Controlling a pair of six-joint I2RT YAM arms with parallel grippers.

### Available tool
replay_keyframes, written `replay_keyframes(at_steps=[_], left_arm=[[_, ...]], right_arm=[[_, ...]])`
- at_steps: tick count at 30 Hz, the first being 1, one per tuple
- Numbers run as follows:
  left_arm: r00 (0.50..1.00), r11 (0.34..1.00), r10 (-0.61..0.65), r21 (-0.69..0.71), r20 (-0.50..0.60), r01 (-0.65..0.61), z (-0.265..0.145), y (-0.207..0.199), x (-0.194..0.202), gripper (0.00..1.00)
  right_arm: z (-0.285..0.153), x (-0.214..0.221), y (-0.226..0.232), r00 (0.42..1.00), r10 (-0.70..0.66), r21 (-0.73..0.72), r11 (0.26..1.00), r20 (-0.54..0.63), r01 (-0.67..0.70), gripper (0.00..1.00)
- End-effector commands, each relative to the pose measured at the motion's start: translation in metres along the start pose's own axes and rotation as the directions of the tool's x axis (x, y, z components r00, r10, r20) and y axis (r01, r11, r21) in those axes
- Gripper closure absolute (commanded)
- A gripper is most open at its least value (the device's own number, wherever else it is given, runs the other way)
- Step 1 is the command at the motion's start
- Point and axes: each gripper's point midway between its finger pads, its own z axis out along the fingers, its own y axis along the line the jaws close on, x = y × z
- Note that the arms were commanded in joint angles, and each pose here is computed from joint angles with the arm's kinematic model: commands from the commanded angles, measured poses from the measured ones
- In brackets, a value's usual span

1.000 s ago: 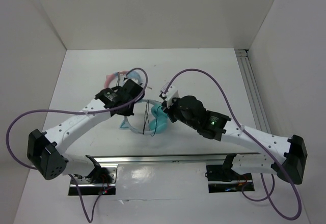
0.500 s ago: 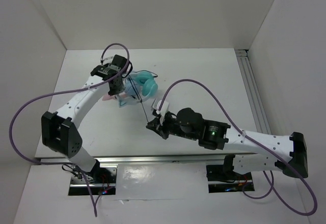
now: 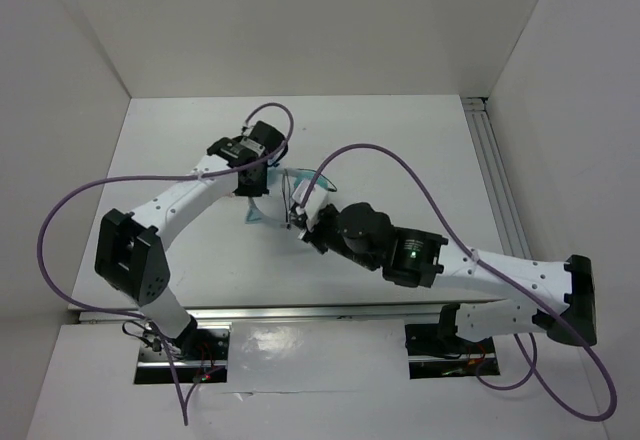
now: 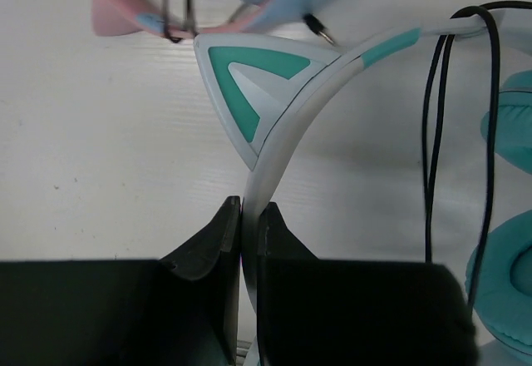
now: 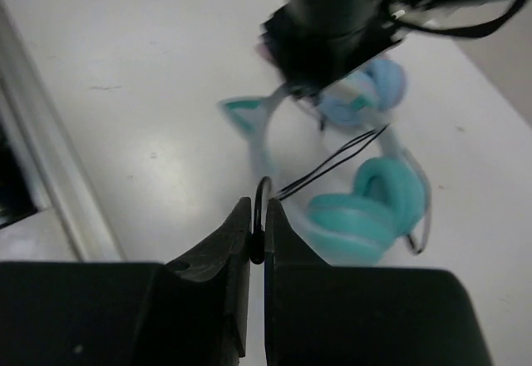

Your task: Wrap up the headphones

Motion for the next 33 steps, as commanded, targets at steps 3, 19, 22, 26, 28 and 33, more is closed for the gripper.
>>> replay_keyframes(at_steps=[3, 19, 22, 26, 28, 33], left_arm=[[0.972, 0.949, 0.221, 0.212, 0.08, -0.233, -0.034, -0.037, 0.014, 1.0], [0.832, 0.615, 0.428, 0.562, 0.353, -0.554, -0.153, -0.064, 0.126, 1.0], [0.816, 0.6, 0.426, 0.552, 0.391, -0.579, -0.168, -0.059, 0.126, 1.0], [0.809, 0.589, 0.419, 0.554, 0.412, -0.588, -0.179, -0.056, 0.125, 1.0], [0.809, 0.61, 0.41, 0.533, 0.422, -0.587, -0.183, -0.052, 0.117, 1.0], [0.81, 0.692, 0.42, 0.433, 0.408, -0.577, -0.174, -0.044, 0.1, 1.0]], right_arm=[[-0.017, -0.024, -0.077, 0.996, -0.085, 0.243, 0.966, 0.003, 0.082, 1.0], [-0.02, 0.011, -0.146, 0.99, -0.088, 0.404, 0.906, -0.109, 0.125, 1.0], [-0.019, 0.019, -0.15, 0.988, -0.083, 0.417, 0.899, -0.132, 0.132, 1.0], [-0.018, 0.024, -0.151, 0.985, -0.082, 0.421, 0.896, -0.152, 0.14, 1.0], [-0.018, 0.026, -0.148, 0.983, -0.084, 0.408, 0.902, -0.161, 0.144, 1.0], [-0.019, 0.028, -0.155, 0.983, -0.077, 0.423, 0.895, -0.166, 0.141, 0.95]])
